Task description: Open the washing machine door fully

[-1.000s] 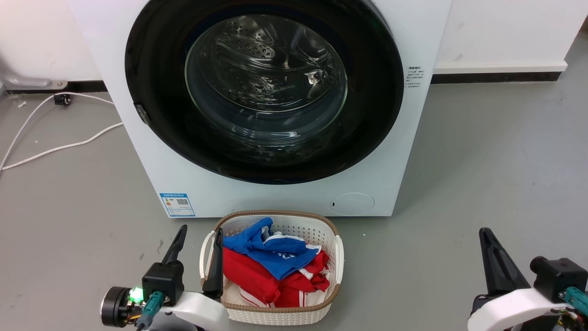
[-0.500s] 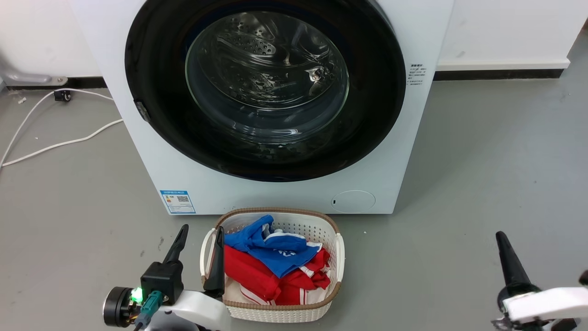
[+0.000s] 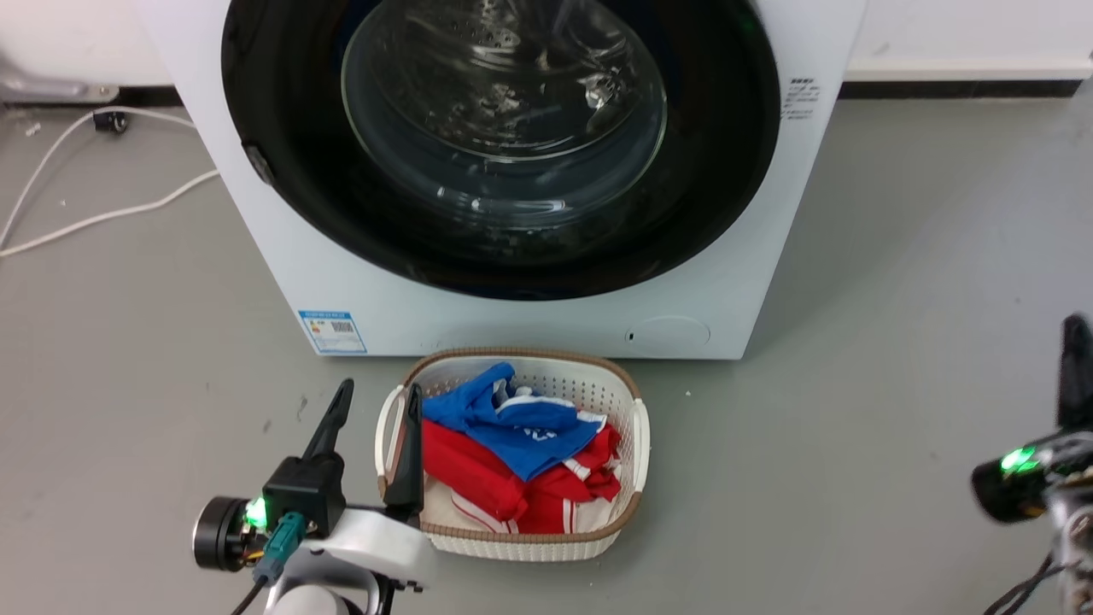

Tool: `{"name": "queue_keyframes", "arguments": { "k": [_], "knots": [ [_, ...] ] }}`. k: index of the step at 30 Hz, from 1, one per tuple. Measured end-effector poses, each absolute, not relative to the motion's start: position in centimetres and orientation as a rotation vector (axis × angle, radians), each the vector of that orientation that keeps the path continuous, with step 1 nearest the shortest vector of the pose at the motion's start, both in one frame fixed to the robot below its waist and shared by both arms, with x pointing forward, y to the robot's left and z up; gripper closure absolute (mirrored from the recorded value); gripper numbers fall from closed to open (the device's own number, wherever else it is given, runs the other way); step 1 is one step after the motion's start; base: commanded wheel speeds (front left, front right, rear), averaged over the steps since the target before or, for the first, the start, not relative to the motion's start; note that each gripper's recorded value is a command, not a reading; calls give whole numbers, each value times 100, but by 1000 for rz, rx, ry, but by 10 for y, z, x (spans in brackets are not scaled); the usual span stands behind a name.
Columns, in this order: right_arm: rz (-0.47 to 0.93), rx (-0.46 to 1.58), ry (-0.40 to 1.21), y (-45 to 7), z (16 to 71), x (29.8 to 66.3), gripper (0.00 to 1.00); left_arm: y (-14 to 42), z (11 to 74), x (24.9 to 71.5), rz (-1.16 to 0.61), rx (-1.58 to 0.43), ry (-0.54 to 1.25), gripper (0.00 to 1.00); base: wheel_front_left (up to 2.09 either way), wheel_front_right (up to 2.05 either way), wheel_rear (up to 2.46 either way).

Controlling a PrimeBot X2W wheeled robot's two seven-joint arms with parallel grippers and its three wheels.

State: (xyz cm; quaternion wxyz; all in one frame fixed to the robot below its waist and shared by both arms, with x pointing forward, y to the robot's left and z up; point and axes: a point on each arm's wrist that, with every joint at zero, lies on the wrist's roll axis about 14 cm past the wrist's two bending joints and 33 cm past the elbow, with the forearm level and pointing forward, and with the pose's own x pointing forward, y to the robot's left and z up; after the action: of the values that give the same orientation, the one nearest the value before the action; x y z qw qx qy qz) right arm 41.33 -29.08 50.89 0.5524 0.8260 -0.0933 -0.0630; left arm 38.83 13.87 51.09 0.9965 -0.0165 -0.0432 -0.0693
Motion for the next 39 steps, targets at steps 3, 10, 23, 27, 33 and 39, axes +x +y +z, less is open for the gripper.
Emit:
{"name": "queue_keyframes", "arguments": {
  "k": [3, 10, 23, 27, 33, 39],
  "knots": [
    [-142, 1941, -220, -307, 519, 438, 100, 138, 514, 397, -134, -44, -96, 0, 0, 0, 0],
    [-24, 1900, -100, -299, 543, 507, 100, 139, 511, 418, -121, -50, -97, 0, 0, 0, 0],
    [183, 1602, 271, -222, 551, 617, 100, 146, 494, 449, -85, -43, -77, 0, 0, 0, 0],
    [215, 1514, 350, -202, 548, 639, 100, 146, 486, 456, -82, -44, -64, 0, 0, 0, 0],
    [281, 1433, 431, -175, 549, 666, 100, 143, 477, 466, -94, -39, -52, 0, 0, 0, 0],
    [315, 1367, 494, -156, 544, 681, 100, 140, 469, 470, -99, -32, -38, 0, 0, 0, 0]
  ]
}}
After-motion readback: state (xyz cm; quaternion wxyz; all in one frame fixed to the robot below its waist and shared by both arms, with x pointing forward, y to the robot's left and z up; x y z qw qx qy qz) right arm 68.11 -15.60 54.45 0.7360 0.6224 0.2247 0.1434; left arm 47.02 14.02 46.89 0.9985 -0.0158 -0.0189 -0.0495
